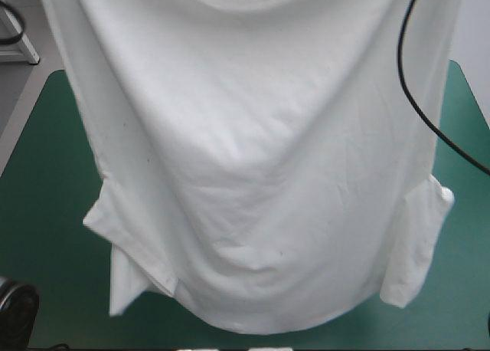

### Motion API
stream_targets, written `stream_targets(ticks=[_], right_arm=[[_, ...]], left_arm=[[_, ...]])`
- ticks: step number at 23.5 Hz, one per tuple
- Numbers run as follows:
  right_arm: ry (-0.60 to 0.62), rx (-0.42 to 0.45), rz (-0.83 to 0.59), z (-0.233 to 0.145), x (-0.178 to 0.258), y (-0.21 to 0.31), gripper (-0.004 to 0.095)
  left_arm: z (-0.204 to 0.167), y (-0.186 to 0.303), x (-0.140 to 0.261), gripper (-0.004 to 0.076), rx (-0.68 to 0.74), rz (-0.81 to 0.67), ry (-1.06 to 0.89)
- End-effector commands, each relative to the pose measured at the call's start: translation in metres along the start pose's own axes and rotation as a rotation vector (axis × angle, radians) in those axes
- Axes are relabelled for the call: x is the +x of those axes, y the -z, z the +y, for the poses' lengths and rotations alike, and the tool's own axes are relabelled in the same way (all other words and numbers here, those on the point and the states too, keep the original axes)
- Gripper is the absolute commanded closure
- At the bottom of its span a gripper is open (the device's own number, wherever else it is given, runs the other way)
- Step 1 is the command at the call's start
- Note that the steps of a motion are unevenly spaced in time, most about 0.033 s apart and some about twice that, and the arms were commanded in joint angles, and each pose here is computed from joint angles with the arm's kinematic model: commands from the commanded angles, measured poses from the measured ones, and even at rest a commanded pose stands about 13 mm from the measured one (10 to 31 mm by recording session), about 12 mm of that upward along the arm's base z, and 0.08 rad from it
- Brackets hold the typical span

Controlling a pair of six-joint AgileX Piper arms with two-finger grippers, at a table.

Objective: Fold the cloth

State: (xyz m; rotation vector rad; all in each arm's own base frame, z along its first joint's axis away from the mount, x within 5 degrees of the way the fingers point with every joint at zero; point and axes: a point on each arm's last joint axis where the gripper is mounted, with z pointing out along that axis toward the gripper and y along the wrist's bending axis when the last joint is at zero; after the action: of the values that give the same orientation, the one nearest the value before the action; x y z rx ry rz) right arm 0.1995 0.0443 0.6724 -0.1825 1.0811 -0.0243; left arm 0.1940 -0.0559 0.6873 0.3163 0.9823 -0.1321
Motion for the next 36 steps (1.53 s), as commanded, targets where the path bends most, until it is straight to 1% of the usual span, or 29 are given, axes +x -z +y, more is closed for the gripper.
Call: stream_targets(ticks=[1, 3, 5, 7, 8, 9, 11, 12, 13, 14, 15, 16, 17, 18, 19, 20, 21, 25, 28, 30, 32, 34, 36], right_arm=[[0.031, 0.031, -0.169, 0.003, -0.003, -0.022, 0.0927], [0.042, 0.043, -0.213, 0.005, 0.008, -0.041, 0.0927], [0.030, 0.073, -0.282, -0.002, 0.021, -0.060, 0.0927], [-0.027, 0.099, -0.344, -0.019, 0.037, -0.075, 0.0927], [-0.049, 0.127, -0.395, -0.034, 0.045, -0.080, 0.0927], [-0.053, 0.140, -0.418, -0.040, 0.048, -0.081, 0.0927], [-0.037, 0.170, -0.412, -0.053, 0.055, -0.084, 0.0927], [-0.025, 0.179, -0.375, -0.057, 0.066, -0.090, 0.0927], [0.001, 0.182, -0.310, -0.058, 0.080, -0.097, 0.0927], [0.000, 0.175, -0.243, -0.058, 0.096, -0.105, 0.0927], [-0.009, 0.161, -0.124, -0.056, 0.124, -0.118, 0.0927], [-0.023, 0.148, -0.030, -0.055, 0.144, -0.124, 0.0927], [-0.050, 0.124, 0.119, -0.052, 0.174, -0.132, 0.0927], [-0.056, 0.104, 0.240, -0.050, 0.194, -0.135, 0.0927], [-0.050, 0.061, 0.408, -0.046, 0.220, -0.135, 0.0927], [-0.048, 0.034, 0.486, -0.043, 0.232, -0.135, 0.0927], [-0.046, 0.016, 0.555, -0.041, 0.241, -0.133, 0.0927], [-0.038, -0.022, 0.628, -0.038, 0.243, -0.128, 0.0927], [-0.057, -0.063, 0.747, -0.034, 0.249, -0.120, 0.0927], [-0.086, -0.100, 0.832, -0.030, 0.257, -0.116, 0.0926], [-0.132, -0.126, 0.949, -0.026, 0.268, -0.109, 0.0927], [-0.191, -0.145, 0.996, -0.022, 0.275, -0.105, 0.0927], [-0.205, -0.165, 1.057, -0.018, 0.282, -0.098, 0.0927]], left_arm=[[0.007, -0.016, 0.000, 0.0733, -0.081, -0.215, 0.034], [0.010, -0.029, 0.011, 0.0733, -0.118, -0.271, 0.018], [0.013, -0.040, 0.021, 0.0733, -0.161, -0.345, 0.007], [0.016, -0.048, 0.028, 0.0733, -0.209, -0.422, -0.035], [0.018, -0.053, 0.032, 0.0733, -0.244, -0.484, -0.076], [0.018, -0.055, 0.035, 0.0733, -0.260, -0.513, -0.097], [0.028, -0.065, 0.055, 0.0733, -0.266, -0.488, -0.063], [0.035, -0.074, 0.074, 0.0732, -0.261, -0.450, -0.002], [0.040, -0.084, 0.097, 0.0732, -0.252, -0.377, 0.032], [0.042, -0.090, 0.111, 0.0732, -0.240, -0.320, 0.055], [0.041, -0.100, 0.137, 0.0733, -0.206, -0.186, 0.067], [0.038, -0.104, 0.152, 0.0733, -0.176, -0.090, 0.075], [0.038, -0.107, 0.169, 0.0733, -0.145, 0.028, 0.081], [0.035, -0.109, 0.182, 0.0733, -0.119, 0.117, 0.090], [0.036, -0.108, 0.198, 0.0733, -0.096, 0.238, 0.133], [0.035, -0.106, 0.207, 0.0733, -0.080, 0.325, 0.195], [0.034, -0.101, 0.217, 0.0733, -0.055, 0.445, 0.263], [0.022, -0.087, 0.235, 0.0733, 0.034, 0.721, 0.303], [0.013, -0.071, 0.251, 0.0733, 0.097, 0.968, 0.337], [0.010, -0.070, 0.256, 0.0733, 0.102, 1.000, 0.403], [0.004, -0.070, 0.256, 0.0733, 0.150, 1.006, 0.463], [-0.001, -0.068, 0.262, 0.0733, 0.184, 1.036, 0.513], [-0.005, -0.063, 0.266, 0.0733, 0.204, 1.076, 0.553]])
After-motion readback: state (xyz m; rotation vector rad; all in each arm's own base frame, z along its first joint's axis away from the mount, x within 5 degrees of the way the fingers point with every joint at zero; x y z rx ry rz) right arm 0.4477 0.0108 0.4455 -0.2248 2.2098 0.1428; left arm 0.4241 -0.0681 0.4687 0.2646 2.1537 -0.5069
